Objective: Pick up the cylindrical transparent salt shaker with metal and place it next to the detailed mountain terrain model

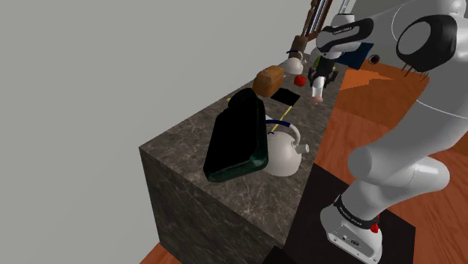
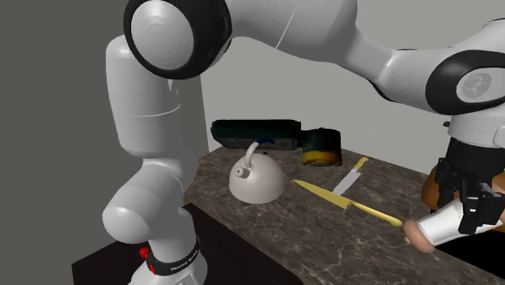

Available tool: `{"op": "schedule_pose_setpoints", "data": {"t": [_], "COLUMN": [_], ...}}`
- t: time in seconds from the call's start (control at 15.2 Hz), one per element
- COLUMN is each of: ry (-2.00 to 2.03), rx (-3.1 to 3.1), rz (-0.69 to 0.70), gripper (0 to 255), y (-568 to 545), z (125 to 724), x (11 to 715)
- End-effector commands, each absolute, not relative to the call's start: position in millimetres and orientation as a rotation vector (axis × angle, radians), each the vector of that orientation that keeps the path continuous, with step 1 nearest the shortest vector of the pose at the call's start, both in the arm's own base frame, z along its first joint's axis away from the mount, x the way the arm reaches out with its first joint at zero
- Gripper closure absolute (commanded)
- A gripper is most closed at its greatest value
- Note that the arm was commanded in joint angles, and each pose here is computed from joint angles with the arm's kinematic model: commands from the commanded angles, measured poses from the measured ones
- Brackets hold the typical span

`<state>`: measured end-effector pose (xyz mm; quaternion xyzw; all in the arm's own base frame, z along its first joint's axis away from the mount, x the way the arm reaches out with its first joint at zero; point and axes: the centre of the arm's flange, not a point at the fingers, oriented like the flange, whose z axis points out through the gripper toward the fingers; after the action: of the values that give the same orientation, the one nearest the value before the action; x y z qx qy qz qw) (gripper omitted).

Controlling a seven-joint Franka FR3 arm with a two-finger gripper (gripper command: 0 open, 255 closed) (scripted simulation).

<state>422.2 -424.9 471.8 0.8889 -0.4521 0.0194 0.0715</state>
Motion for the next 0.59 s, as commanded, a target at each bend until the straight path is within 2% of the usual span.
{"op": "schedule_pose_setpoints", "data": {"t": [0.0, 0.53], "ry": [-1.357, -1.357], "rx": [2.673, 2.673], "rz": [0.058, 0.058], "gripper": [255, 255], "y": [-452.3, -557.5], "z": [471.6, 471.8], "x": [423.0, 414.3]}}
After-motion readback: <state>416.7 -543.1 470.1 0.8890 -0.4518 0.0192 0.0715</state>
